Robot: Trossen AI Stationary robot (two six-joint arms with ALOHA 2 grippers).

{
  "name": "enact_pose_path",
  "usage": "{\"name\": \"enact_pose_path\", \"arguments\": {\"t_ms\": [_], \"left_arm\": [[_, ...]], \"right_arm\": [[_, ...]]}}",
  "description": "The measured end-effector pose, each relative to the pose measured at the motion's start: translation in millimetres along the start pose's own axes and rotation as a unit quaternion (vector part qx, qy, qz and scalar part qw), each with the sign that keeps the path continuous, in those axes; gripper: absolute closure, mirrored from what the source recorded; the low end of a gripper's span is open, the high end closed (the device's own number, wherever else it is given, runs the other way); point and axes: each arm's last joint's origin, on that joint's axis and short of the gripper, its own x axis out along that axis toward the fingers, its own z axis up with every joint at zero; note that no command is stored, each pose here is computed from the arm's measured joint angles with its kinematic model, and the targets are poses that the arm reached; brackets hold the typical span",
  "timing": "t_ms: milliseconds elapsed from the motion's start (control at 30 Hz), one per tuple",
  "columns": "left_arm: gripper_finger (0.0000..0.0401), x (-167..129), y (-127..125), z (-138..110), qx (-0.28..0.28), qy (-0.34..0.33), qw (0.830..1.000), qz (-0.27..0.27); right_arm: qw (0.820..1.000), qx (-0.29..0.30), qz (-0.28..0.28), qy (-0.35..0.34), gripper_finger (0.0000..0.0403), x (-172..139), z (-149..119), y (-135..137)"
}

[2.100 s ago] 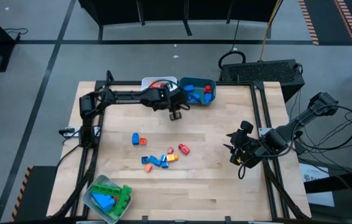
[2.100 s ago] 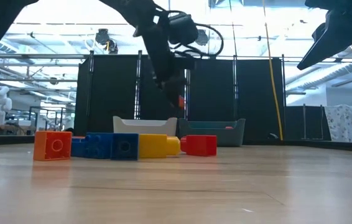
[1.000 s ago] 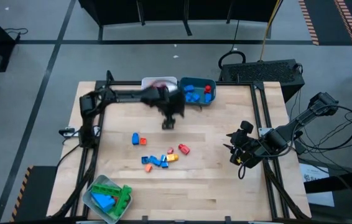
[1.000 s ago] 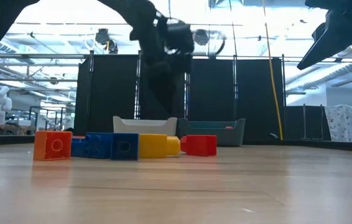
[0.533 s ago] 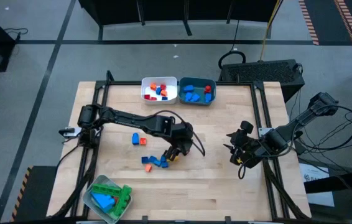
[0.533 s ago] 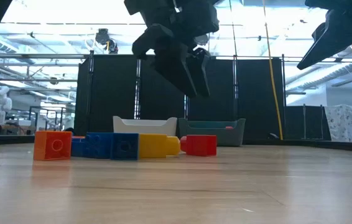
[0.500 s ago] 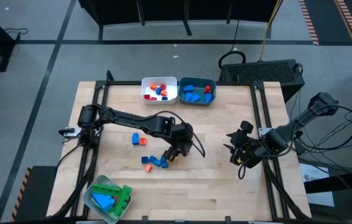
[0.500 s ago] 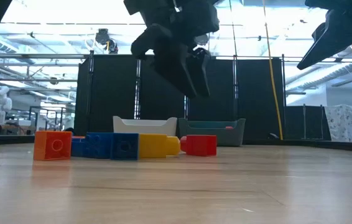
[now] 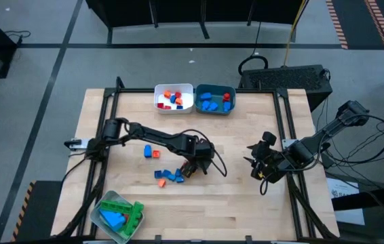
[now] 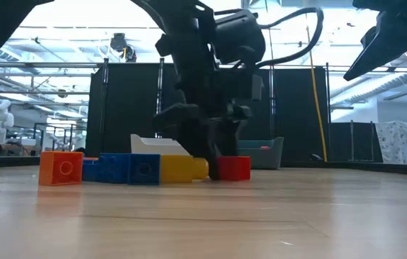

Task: Sort blocks by size
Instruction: Put the red 1 stud game piece into the blue bin

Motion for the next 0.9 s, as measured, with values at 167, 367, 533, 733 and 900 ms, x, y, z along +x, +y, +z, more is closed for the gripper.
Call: {"name": "enact_pose_path", "arguments": {"t_ms": [167,367,533,733,900], "left_arm": [[0.0152,3,2,-1,0.002,0.002,1.000,-0.001],[0.0238,2,2,0,0.010,-0.005,1.000,-0.005],[0.0266,3,9,2,-0.005,-0.024,1.000,0.020],[0.0266,-6,41,-6,-0.065,0.003,0.984,0.163],[0.0266,-38,88,-10,-0.143,0.006,0.947,0.286]], "right_arm": [[1.000,-0.002,0.000,0.000,0.0211,0,0,0],[1.000,-0.003,0.000,0.000,0.0211,0,0,0],[1.000,-0.003,0.000,0.000,0.0211,0,0,0],[1.000,-0.003,-0.001,0.000,0.0211,0,0,0],[1.000,-0.005,-0.002,0.002,0.0211,0,0,0]]}}
